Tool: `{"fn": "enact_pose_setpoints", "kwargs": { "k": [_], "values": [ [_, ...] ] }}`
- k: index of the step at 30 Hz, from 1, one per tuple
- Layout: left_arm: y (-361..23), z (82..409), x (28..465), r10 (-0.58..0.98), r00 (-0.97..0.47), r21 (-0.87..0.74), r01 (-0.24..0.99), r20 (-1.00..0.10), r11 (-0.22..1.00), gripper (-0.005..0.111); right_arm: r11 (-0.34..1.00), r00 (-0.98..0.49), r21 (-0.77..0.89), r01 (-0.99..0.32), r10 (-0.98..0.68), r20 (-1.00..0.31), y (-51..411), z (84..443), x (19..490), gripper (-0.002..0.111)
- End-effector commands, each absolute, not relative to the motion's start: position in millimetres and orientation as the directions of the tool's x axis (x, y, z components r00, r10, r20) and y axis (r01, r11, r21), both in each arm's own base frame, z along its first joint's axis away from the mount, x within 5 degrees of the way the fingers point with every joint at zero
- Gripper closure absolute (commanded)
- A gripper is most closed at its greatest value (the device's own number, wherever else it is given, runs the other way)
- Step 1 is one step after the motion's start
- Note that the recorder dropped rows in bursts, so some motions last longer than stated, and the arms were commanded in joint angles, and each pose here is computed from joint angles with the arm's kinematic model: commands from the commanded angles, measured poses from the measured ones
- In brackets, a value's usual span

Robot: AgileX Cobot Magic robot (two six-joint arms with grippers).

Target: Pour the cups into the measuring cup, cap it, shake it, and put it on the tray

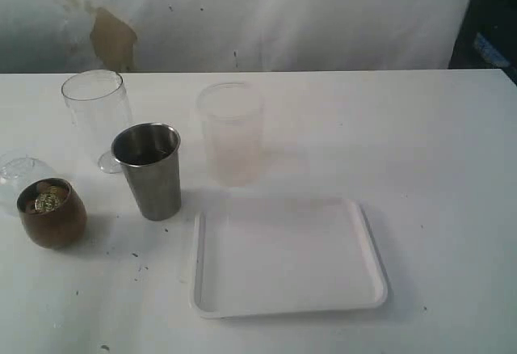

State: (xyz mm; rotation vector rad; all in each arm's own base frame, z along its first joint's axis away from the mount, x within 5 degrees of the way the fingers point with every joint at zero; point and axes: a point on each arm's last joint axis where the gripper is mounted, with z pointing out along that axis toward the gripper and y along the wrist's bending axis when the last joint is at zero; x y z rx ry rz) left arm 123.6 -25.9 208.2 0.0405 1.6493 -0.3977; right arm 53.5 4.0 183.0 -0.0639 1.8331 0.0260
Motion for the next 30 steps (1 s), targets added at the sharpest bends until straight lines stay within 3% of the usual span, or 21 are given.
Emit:
{"fn": "enact_pose_setpoints", "kwargs": {
  "k": [1,12,20,30],
  "values": [
    [-29.6,197.6,134.9,-0.13,-0.146,-0.169,0.3,-0.981,0.939,0.054,0.998,-0.257,-0.019,-0.059,-0.034,-0.966,4.1,181.7,53.2,0.106],
    [-28.2,178.7,158.5,-0.133,-0.143,-0.169,0.282,-0.981,0.944,0.034,0.998,-0.257,-0.021,-0.06,-0.036,-0.966,4.1,181.7,53.2,0.106],
    [-25.7,157.9,171.5,-0.091,-0.161,-0.131,0.255,-0.983,0.958,0.034,0.998,-0.257,-0.021,-0.06,-0.036,-0.966,4.1,181.7,53.2,0.106],
    [-24.7,118.8,188.7,-0.076,-0.345,-0.158,0.217,-0.935,0.963,0.034,0.998,-0.257,-0.021,-0.06,-0.036,-0.966,4.1,181.7,53.2,0.106]
  ]
}}
